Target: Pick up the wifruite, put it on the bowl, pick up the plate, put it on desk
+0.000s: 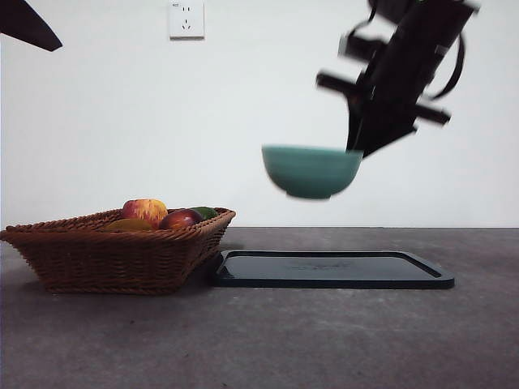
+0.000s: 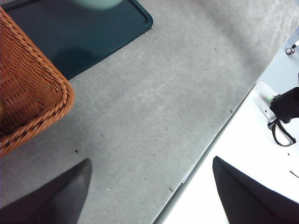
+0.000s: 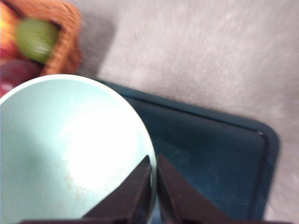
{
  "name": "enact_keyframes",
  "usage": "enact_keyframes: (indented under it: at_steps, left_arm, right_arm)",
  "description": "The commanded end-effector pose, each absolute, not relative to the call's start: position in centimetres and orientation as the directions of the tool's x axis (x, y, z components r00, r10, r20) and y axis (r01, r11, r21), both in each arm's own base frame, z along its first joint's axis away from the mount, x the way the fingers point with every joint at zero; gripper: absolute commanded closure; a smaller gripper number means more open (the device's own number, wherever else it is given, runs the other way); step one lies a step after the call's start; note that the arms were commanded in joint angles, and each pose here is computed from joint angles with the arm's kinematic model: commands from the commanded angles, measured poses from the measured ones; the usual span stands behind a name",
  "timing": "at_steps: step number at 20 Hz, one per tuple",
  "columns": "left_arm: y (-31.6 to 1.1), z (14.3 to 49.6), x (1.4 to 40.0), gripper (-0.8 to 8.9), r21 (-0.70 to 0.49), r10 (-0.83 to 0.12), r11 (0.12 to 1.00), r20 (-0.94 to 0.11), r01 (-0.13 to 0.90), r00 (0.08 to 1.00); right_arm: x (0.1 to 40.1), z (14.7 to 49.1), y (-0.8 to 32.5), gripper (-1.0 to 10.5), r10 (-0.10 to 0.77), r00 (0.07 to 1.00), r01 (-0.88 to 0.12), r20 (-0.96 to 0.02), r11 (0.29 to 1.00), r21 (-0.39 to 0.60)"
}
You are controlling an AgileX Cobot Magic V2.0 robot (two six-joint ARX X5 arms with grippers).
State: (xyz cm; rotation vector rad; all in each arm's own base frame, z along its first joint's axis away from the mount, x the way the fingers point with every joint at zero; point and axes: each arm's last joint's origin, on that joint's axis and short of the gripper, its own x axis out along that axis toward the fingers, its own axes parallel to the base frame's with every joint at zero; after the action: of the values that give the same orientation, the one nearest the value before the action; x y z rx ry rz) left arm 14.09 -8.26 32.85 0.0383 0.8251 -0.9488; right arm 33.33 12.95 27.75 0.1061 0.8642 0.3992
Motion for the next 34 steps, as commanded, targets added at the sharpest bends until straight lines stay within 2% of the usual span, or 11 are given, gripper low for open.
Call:
enact_keyframes:
  at_steps: [1,6,10,15,22,24,34]
  left_arm:
    - [-8.4,33.1,14.2,4.15,-0.305,-0.712,0.592,-0.632,0.746,0.306]
    - [-8.4,33.1,14.2,4.15,-0.306,-0.711,0.592,-0.633,0.745,0.306]
    - [-8.4,33.1,14.2,4.15,-0.306,-0.711,0.592,-0.633,0.745,0.306]
    - [-8.4,33.1,14.2,4.15,-0.305,-0.711,0.592,-0.633,0.745,0.306]
    - [-8.4,33.1,14.2,4.15,-0.308,-0.711,0.594,-0.633,0.743,0.306]
    - [-8.4,33.1,14.2,4.15,-0.308,-0.711,0.594,-0.633,0.743,0.306]
    - [-8.4,33.1,14.2,4.15,-0.308,-0.711,0.594,-0.633,0.743,0.305]
  right_arm:
    - [31.6,30.4,12.6,9.4,0.397,0.592,-0.336,-0.702,0.913,0.233]
    - [25.9,34.6,11.3,9.4,0.419,0.574,-0.4,-0.704,0.893,0.205]
    - [22.3,35.2,10.9,9.4,0.448,0.568,-0.44,-0.69,0.874,0.205]
    - [19.5,30.6,11.7,9.4,0.482,0.517,-0.467,-0.708,0.851,0.239]
    - [18.3,23.4,14.1,9.4,0.502,0.433,-0.487,-0.749,0.829,0.275]
    - [18.4,21.9,14.5,9.4,0.481,0.424,-0.48,-0.768,0.838,0.26]
    - [20.1,18.9,15.7,9.4,0.414,0.408,-0.453,-0.814,0.866,0.213]
